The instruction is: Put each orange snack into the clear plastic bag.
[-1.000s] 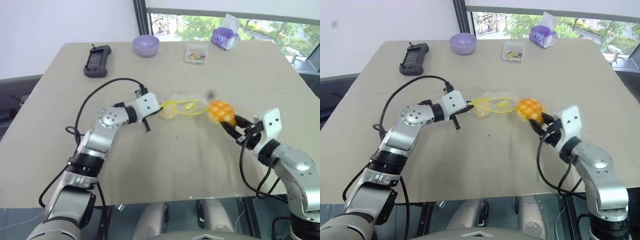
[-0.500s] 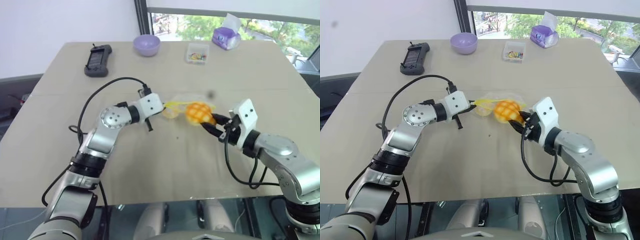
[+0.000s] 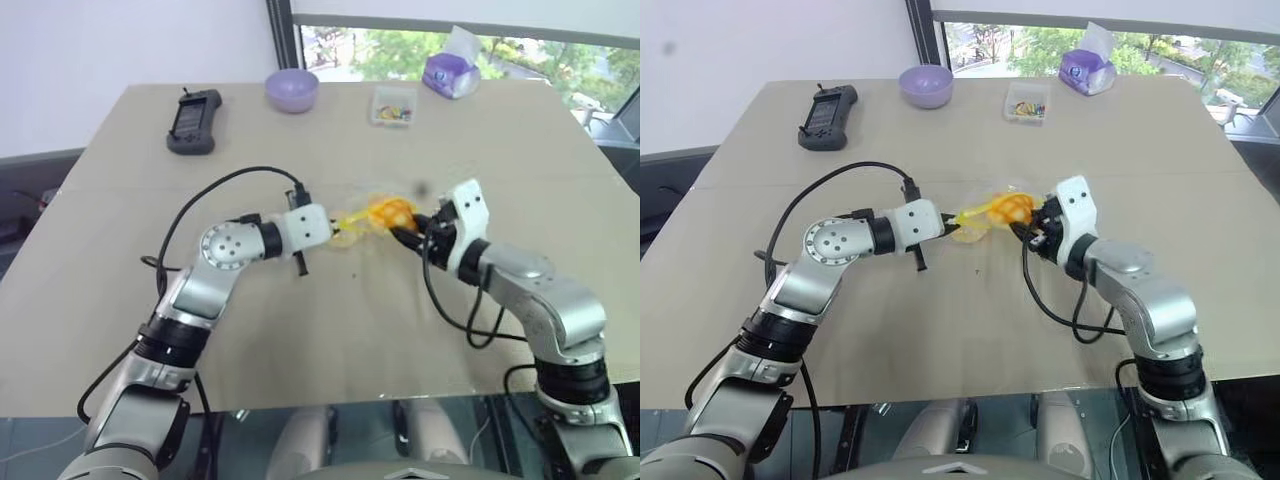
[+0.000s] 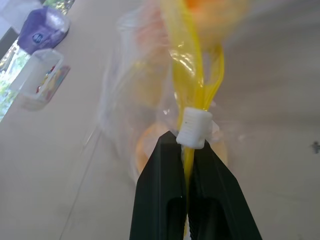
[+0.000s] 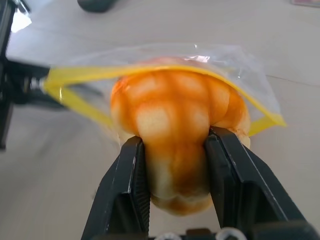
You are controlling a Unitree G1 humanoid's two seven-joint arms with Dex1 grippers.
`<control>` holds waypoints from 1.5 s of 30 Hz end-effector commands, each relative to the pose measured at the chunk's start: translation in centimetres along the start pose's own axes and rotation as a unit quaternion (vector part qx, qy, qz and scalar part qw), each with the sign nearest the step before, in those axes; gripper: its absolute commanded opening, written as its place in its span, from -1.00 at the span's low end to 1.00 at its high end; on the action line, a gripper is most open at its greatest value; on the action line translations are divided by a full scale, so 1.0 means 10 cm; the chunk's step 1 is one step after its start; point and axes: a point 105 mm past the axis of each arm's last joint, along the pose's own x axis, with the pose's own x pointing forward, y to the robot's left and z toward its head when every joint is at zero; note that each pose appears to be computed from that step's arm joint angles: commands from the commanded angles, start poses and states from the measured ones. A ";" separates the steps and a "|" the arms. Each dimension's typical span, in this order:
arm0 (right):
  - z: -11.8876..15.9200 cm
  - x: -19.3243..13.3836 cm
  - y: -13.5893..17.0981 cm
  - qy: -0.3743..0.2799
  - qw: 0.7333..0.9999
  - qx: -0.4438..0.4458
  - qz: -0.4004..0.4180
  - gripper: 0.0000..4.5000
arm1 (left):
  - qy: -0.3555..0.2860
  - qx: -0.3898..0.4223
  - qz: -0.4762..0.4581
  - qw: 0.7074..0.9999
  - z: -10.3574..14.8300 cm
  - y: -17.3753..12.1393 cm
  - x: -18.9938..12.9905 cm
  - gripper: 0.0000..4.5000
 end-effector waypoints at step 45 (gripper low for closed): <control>0.15 0.39 -0.20 -0.037 0.992 -0.090 -0.080 -0.25 | -0.066 0.216 0.018 0.974 0.26 0.28 0.01 -1.00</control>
